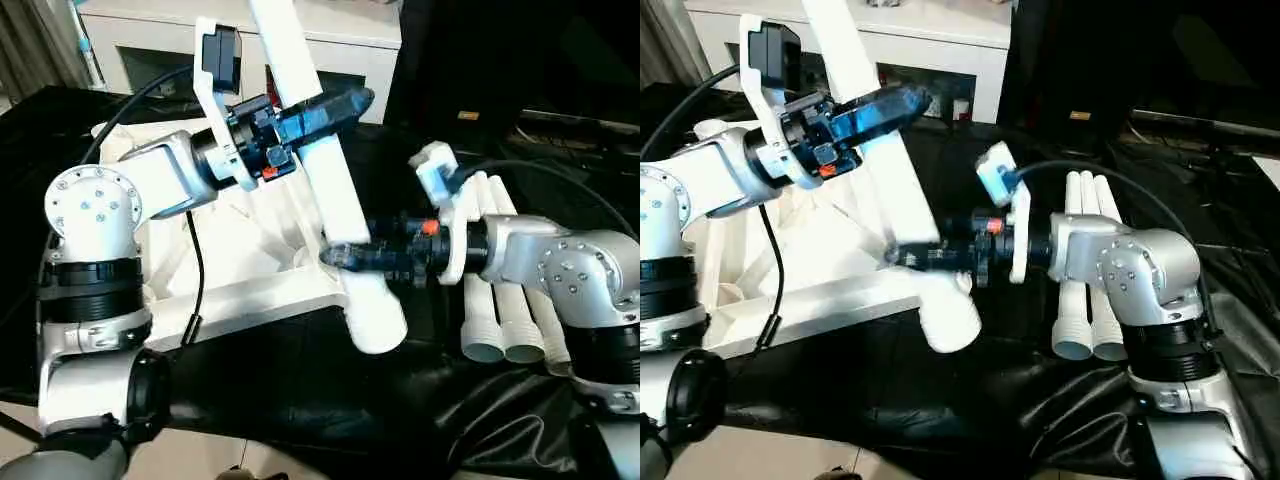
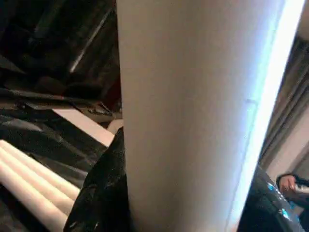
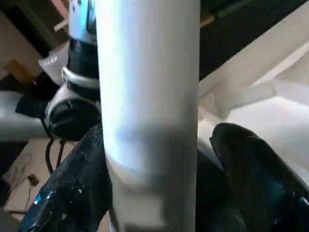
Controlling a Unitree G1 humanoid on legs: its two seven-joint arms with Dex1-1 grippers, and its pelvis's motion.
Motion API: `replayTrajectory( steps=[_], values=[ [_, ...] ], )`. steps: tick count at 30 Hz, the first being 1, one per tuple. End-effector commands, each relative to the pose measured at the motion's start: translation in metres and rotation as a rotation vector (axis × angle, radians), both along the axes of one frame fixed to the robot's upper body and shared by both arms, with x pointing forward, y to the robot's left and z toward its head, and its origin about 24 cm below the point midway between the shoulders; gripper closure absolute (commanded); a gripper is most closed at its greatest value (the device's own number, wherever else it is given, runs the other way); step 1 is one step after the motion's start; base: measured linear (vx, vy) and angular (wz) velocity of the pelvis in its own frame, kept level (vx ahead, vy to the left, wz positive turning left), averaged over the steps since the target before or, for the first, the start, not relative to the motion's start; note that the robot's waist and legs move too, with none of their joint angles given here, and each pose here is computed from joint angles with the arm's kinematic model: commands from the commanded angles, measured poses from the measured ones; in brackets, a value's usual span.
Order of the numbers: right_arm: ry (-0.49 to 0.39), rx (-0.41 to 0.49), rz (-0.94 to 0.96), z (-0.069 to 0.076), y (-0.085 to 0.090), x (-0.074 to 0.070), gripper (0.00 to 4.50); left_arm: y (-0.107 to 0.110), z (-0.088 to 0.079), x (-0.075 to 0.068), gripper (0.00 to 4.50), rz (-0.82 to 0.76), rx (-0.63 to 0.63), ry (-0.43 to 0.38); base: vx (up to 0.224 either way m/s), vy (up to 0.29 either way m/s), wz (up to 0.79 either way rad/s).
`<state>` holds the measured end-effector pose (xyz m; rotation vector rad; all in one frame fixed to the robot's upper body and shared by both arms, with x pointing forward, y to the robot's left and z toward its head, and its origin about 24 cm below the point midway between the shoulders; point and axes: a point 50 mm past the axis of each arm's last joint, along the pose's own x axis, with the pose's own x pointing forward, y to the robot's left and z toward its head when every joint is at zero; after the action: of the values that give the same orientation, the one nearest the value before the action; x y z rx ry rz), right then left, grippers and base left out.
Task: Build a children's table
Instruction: Pick table leg
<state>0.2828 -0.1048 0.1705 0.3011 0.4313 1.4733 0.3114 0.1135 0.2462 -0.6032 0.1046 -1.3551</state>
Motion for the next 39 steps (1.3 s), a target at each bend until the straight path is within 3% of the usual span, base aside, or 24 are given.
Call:
replayTrajectory(
  steps=[1, 12, 28, 39],
  values=[
    [0.002, -0.05, -0.015, -0.006, -0.003, 0.0, 1.12, -0.005, 0.009, -0.006, 2.77, -0.053, 0.011, -0.051, 0.0, 0.0, 0.0],
    [-0.01, -0.141, 0.063, -0.011, -0.001, -0.005, 1.12, -0.012, 0.007, -0.009, 2.77, -0.106, 0.1, -0.085, 0.0, 0.0, 0.0],
    [0.017, -0.141, 0.121, -0.016, 0.002, -0.012, 1.12, -0.012, 0.007, -0.002, 2.77, -0.078, 0.122, -0.098, 0.0, 0.0, 0.0],
    [0.02, -0.127, 0.104, -0.018, 0.004, -0.011, 1.12, -0.015, 0.004, -0.006, 2.77, -0.114, 0.147, -0.11, 0.0, 0.0, 0.0]
  ],
)
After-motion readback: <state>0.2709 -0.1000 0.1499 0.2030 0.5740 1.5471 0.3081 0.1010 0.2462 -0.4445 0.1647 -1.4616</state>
